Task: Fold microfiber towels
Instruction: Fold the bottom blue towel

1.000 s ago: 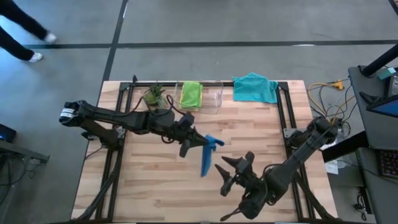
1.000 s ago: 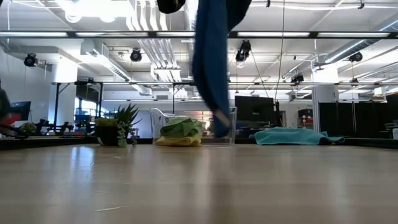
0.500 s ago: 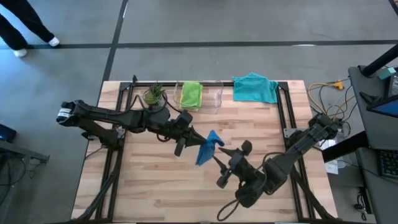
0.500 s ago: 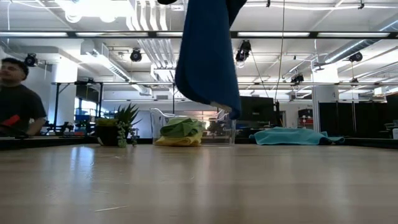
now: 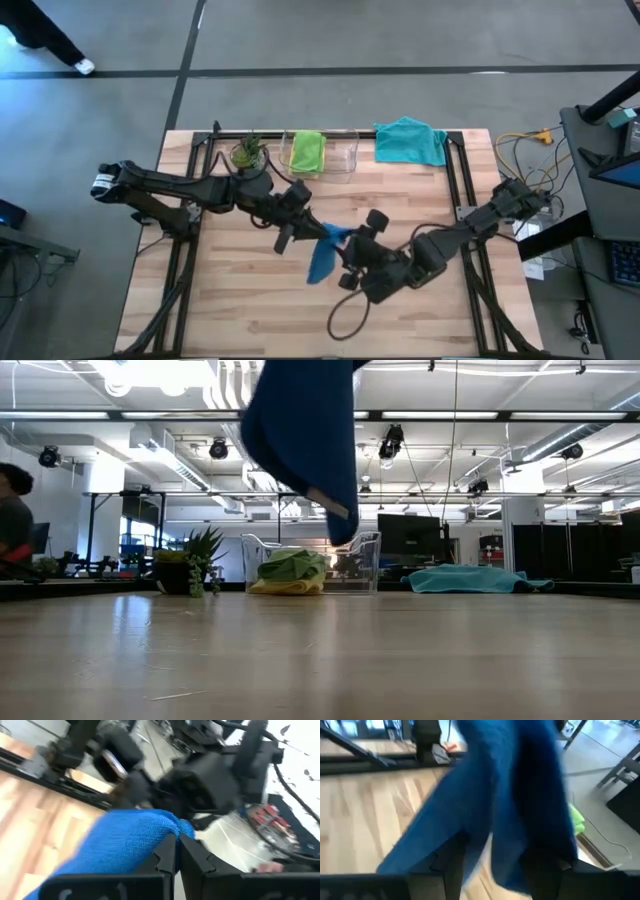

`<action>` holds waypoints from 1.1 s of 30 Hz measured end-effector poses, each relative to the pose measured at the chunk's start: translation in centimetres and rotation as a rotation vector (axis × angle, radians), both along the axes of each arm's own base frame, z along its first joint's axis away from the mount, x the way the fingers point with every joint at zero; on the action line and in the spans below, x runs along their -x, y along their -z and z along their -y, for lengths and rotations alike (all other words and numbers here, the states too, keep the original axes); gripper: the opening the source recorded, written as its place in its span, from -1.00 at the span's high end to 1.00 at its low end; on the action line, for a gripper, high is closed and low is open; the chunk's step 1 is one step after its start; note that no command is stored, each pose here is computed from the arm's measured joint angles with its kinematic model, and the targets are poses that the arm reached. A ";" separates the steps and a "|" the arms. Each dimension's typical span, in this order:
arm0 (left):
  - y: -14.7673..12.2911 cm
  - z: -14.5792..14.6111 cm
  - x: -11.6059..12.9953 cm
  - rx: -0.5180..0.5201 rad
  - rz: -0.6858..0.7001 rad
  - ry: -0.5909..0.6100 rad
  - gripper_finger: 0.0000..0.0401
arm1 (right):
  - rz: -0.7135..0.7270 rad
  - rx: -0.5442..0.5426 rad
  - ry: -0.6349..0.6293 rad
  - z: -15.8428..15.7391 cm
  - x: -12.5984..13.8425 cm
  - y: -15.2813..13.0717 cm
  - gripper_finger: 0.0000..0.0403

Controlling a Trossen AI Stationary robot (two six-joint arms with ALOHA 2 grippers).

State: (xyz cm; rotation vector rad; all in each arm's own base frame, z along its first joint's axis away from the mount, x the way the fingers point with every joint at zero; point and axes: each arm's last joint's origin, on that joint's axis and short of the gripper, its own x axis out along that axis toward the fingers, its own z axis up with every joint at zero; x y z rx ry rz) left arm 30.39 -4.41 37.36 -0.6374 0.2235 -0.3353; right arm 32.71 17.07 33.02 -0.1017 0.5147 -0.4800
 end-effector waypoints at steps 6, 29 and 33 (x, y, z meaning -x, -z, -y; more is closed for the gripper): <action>-0.7 0.1 0.9 0.019 0.016 0.076 1.00 | -0.105 -0.015 0.010 1.1 1.8 -0.3 0.17; -1.4 -1.7 2.1 0.016 0.014 -0.051 1.00 | -0.006 -0.236 0.052 -0.9 7.3 -2.4 0.17; -1.7 -2.0 2.1 0.031 0.016 -0.120 1.00 | 0.215 -0.252 0.151 -2.9 8.8 -2.2 0.17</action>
